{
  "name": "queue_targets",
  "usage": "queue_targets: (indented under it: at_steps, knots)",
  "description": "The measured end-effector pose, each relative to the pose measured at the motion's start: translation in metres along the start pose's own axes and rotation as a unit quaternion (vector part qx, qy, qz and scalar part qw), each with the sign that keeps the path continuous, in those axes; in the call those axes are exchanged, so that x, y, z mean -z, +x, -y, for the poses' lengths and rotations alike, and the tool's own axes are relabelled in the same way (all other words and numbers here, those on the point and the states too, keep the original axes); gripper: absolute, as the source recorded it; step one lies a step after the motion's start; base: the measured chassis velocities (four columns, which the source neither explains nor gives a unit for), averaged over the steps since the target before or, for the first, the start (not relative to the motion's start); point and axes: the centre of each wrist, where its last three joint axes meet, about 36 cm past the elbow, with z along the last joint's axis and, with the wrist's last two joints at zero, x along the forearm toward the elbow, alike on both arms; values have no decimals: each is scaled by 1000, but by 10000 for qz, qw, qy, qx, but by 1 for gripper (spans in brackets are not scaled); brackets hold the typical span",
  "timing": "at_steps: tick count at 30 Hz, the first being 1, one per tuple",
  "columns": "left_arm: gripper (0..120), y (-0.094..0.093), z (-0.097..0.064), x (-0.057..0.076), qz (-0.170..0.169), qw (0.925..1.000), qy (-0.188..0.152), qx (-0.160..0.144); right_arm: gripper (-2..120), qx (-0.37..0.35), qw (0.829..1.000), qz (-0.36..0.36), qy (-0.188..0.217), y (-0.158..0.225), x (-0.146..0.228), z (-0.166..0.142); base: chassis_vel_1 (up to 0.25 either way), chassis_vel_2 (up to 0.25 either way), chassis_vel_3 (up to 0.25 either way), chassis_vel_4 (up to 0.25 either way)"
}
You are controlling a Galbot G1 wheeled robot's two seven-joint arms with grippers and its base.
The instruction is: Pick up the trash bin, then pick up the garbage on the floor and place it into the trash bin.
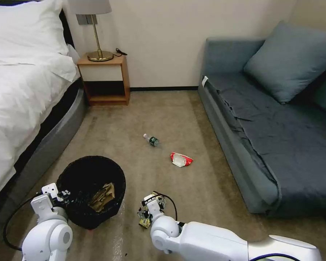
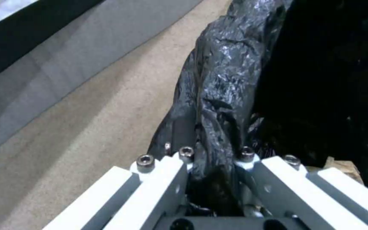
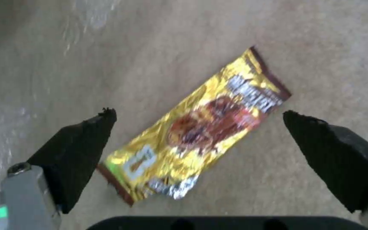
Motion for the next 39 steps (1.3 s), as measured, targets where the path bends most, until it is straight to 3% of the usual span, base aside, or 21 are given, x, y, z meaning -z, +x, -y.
queue_targets:
  at_steps: [8,39]
  knots:
    - [2,1,-1,-1,-4,10000,29,-4,100,85,9990,-205,399,-13,-2,-12,0,0,0,0]
    - [2,1,0,-4,-14,10000,35,-6,100,-121,9965,-525,643,-58,-32,-5,0,0,0,0]
